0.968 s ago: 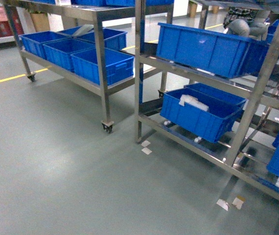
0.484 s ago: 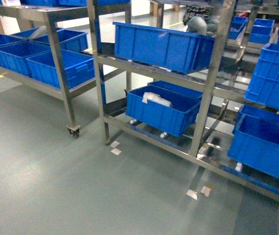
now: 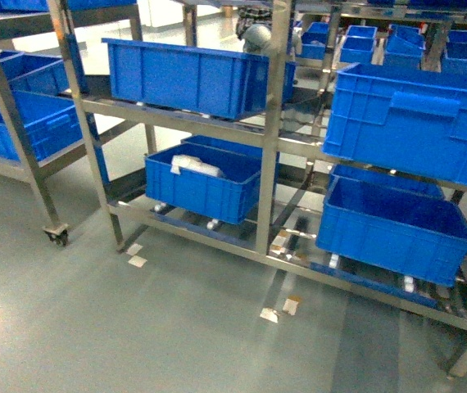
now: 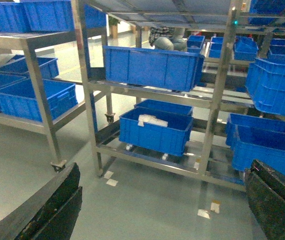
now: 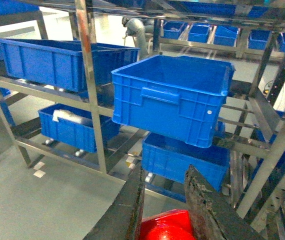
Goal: Pick red block from blue box to shelf
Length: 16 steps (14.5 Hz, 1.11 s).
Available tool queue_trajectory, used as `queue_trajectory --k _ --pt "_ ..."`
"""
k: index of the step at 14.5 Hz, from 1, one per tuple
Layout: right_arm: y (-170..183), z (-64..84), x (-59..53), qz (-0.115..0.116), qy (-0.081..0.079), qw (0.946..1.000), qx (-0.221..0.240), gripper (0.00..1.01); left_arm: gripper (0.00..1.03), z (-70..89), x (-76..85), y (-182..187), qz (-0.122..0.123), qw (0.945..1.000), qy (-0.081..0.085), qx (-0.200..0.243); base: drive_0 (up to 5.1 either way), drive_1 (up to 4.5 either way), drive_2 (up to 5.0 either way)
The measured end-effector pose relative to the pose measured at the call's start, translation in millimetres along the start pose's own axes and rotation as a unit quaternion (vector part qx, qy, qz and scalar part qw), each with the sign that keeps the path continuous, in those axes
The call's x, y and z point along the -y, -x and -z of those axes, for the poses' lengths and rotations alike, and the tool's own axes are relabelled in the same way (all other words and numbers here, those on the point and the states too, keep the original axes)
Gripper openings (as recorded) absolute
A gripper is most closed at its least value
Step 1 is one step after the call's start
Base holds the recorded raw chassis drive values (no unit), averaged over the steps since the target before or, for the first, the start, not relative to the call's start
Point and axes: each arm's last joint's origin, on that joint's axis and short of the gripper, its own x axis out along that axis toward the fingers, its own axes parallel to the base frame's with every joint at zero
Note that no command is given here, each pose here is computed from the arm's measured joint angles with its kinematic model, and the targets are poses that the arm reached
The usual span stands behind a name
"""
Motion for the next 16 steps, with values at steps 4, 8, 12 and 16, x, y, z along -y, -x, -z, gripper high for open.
queue_trajectory --k 4,8,12,16 --pt "0.5 -0.5 0.0 0.000 0.000 1.0000 0.002 0.20 0.98 -0.3 0.0 0.0 0.000 1.0000 0.000 0.001 -1.5 0.05 -3.2" --pt "0.3 -0.3 0.0 0.000 0.000 1.0000 0.001 0.20 0.98 0.0 0.0 0.0 0.000 1.0000 0.000 0.000 -1.8 2.53 -6.1" --pt "0.2 -0.3 -0.1 0.000 0.000 1.0000 0.001 0.20 0.98 0.0 0.0 0.0 0.000 1.0000 0.000 0.000 -1.2 1.99 -4.5" --pt "-0.7 0.9 0.2 0.001 0.000 1.0000 -0.004 0.20 0.98 -0.3 0.0 0.0 0.001 1.0000 0.000 0.002 -2.3 1.66 1.0"
